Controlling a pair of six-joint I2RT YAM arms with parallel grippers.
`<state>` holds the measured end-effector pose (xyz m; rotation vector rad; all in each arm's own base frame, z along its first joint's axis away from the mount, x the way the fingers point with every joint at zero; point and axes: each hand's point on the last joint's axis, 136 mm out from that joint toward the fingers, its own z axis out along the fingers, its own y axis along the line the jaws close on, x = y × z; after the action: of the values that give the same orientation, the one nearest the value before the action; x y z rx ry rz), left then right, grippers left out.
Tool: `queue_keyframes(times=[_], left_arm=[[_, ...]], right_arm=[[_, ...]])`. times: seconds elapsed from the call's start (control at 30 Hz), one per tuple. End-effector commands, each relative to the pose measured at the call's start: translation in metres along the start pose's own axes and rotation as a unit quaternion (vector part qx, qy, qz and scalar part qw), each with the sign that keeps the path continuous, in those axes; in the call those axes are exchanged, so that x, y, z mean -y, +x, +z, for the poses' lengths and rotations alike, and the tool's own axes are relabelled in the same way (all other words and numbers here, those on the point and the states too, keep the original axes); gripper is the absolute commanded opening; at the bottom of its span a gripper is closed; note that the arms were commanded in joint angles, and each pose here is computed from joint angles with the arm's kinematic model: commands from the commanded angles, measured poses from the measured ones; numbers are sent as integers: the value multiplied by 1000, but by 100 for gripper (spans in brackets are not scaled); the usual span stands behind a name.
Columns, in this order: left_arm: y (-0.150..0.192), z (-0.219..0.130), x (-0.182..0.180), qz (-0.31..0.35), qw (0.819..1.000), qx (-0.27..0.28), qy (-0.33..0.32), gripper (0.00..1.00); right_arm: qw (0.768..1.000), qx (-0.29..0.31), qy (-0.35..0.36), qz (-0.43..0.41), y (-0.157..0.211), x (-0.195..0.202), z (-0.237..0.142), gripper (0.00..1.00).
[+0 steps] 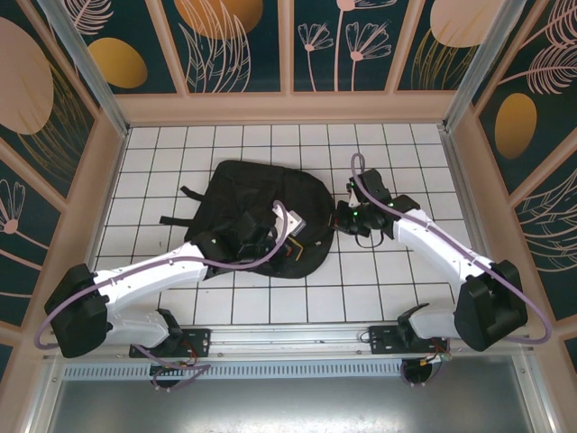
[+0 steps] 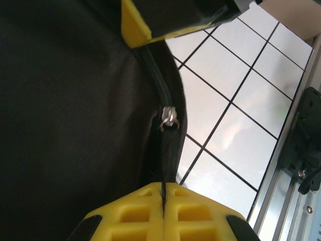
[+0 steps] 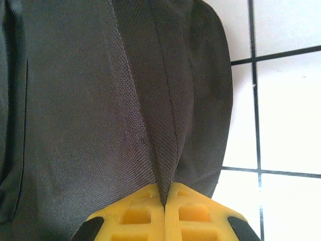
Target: Pack books, pencil case, and school supplies into a backpack
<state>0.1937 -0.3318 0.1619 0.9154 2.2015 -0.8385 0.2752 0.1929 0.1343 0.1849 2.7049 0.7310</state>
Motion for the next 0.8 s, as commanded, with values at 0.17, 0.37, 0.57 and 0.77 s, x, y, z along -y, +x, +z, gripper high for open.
queue_keyframes(times=[0.17,0.37,0.57,0.77], left_arm=[[14,-5,-13,-37,999,-11,-30,0],[12,4,-5,-47,999,-15,-4,6],[-23,4,-8,-55,998,6,-25,50],[-25,22,-4,-79,997,-28,2,59]], right_arm=[[997,41,67,-7,-22,33,-3,0],[998,37,35,-21,-21,16,-5,0],[998,21,14,-66,-8,0,-1,0],[992,26,-35,-115,-2,-21,-9,0]])
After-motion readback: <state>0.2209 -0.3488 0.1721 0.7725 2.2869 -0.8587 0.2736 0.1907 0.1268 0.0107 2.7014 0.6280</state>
